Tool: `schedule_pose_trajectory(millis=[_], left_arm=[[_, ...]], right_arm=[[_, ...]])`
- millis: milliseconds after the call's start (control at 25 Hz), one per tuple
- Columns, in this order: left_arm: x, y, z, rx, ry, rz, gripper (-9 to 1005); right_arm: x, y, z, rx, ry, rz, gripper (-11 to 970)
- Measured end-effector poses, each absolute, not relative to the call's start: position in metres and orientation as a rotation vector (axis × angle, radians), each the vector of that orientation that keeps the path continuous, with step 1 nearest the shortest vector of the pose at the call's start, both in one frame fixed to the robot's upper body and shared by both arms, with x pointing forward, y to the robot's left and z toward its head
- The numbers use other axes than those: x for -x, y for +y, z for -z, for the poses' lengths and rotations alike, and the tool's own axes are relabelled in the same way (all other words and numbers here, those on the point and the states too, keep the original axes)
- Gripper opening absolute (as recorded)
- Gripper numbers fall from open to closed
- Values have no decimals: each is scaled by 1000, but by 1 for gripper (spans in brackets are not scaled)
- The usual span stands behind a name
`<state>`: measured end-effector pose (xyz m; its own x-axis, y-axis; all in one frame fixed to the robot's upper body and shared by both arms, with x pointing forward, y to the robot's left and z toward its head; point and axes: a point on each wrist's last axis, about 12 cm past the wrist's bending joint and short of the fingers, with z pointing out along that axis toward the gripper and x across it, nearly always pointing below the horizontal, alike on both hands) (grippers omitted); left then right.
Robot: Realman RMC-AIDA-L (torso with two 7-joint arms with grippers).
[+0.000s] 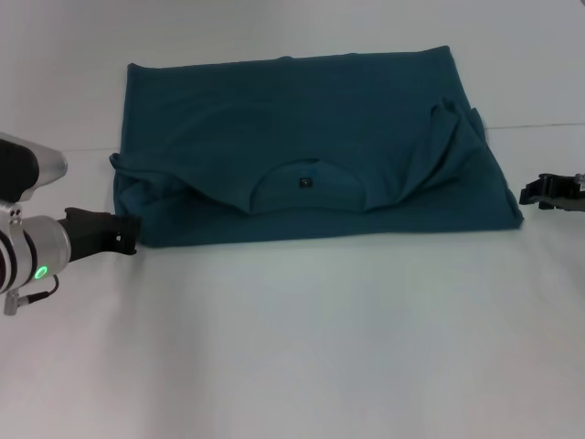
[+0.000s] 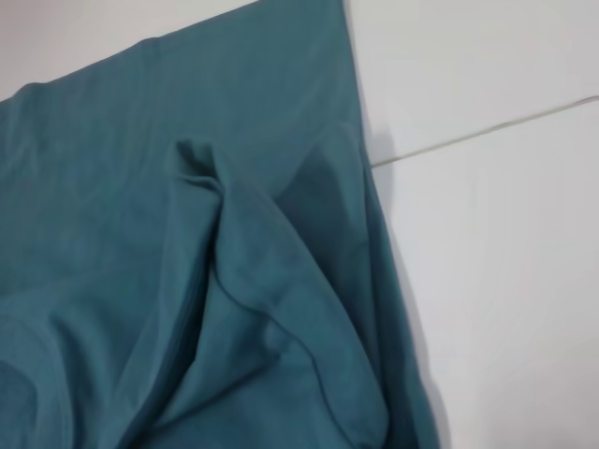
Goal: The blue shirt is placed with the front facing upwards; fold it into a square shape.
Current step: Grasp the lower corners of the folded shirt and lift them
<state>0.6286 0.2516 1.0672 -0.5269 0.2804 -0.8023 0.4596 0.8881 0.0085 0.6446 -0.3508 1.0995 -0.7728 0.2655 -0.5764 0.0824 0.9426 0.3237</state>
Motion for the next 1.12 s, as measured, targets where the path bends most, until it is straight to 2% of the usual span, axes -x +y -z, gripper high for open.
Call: schedule_pose_trajectory(millis=[80,520,640,800,1120], left_arm=[[-629,251,-1068,-532,2156,257,25],[-630,250,-1069,-535,2153,265,26],[-630,249,-1069,-537,2153,266,25],[-630,249,-1069,-538,2153,266,26],[-629,250,-1068,-540,2154,265,26]], right_arm=[[-645,-351,-1099,-249,2439,-366,282],[-647,-341,-1092,-242,2444,-358,496],[-647,-339,-1091,-243,2446,-365,734],[-648,-334,-1087,-242,2454,-371,881],[-649,-330,-1084,-244,2456,-373,880]])
